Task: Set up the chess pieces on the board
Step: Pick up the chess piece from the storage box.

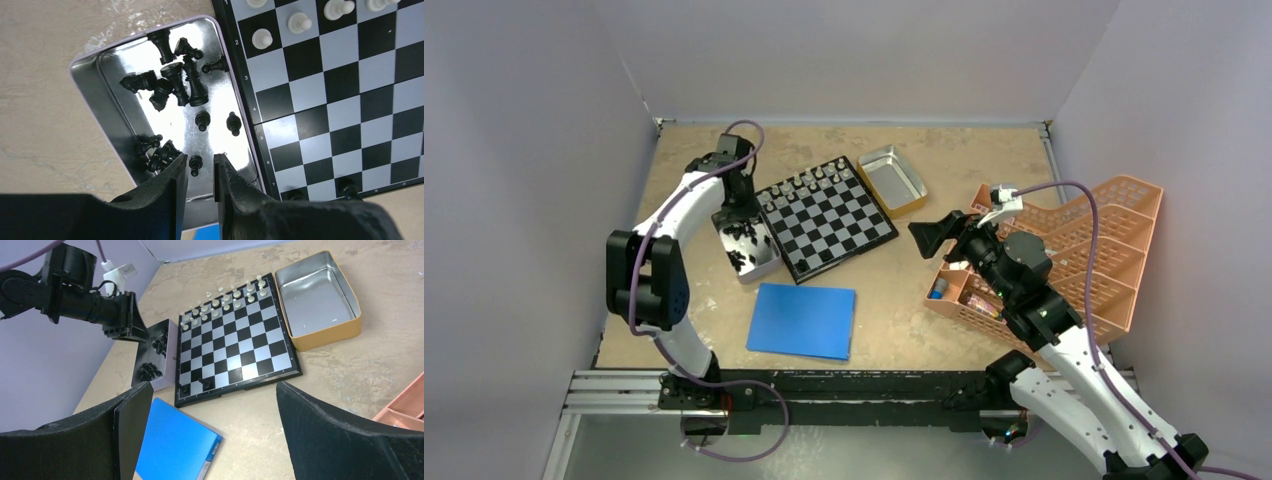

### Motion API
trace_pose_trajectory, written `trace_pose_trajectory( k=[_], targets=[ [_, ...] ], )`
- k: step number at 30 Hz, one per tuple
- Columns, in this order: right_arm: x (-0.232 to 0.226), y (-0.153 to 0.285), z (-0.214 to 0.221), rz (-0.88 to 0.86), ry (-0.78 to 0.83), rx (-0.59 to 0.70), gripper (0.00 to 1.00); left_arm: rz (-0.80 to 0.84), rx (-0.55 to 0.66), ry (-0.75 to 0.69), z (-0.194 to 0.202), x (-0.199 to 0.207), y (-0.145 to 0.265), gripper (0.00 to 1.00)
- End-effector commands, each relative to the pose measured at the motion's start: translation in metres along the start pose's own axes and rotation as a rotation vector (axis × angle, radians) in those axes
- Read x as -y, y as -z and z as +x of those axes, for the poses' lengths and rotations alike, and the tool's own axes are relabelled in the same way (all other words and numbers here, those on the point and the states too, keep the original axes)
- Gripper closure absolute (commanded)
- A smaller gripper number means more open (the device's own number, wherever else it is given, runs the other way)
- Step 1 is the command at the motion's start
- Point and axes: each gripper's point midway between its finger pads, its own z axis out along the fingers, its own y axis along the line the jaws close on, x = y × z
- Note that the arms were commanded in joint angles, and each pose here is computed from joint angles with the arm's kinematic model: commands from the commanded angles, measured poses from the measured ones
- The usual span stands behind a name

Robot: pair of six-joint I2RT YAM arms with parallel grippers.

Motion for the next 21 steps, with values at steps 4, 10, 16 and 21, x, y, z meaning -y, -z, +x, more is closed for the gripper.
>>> trace_pose_trajectory(
  k=[4,10,16,21],
  targets=[
    [-0.011,0.002,-0.019,-0.044,0.039,0.061,0.04,0.048,-0.050,-0.026,0.003,0.006,-0.022,0.76],
    [-0.014,0.001,-0.018,-0.061,0.032,0.058,0.04,0.042,-0.087,-0.039,0.007,0.006,-0.036,0.77],
    [-0.012,-0.001,-0.014,-0.061,0.028,0.054,0.04,0.011,-0.126,-0.043,0.018,0.001,-0.049,0.80],
    [-0.012,0.001,-0.014,-0.061,0.030,0.053,0.04,-0.001,-0.153,-0.051,0.023,-0.001,-0.059,0.81]
  ],
)
